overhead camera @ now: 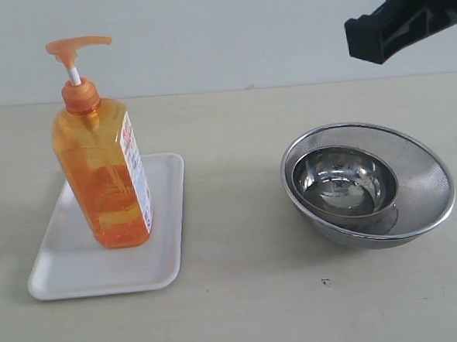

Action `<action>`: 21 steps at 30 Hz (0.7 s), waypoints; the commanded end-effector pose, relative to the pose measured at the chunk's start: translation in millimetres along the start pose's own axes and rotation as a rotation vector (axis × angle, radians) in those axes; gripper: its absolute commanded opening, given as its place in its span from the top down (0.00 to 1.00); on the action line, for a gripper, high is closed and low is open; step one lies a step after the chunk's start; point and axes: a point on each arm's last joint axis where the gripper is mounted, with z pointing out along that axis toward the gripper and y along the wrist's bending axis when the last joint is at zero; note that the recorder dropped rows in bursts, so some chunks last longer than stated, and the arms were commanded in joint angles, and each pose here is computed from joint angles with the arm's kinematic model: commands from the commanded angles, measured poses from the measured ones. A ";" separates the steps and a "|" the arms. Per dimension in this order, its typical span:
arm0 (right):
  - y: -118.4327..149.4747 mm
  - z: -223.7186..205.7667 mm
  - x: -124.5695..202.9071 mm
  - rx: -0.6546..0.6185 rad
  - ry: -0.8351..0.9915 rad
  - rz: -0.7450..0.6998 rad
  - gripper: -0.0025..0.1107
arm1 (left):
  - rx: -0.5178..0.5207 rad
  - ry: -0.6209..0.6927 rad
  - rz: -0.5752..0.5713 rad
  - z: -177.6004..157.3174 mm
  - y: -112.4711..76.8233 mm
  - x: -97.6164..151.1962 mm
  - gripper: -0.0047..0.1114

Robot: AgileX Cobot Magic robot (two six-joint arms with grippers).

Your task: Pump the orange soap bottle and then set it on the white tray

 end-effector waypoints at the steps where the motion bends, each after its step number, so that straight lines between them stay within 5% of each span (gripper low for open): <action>1: 0.5 -1.0 1.8 0.002 0.004 0.007 0.98 | 0.019 -0.012 -0.003 -0.1 -2.5 -2.6 0.92; 21: 0.5 -1.0 1.8 0.002 0.004 0.007 0.98 | -0.002 -0.032 -0.018 -0.1 -0.6 -4.4 0.92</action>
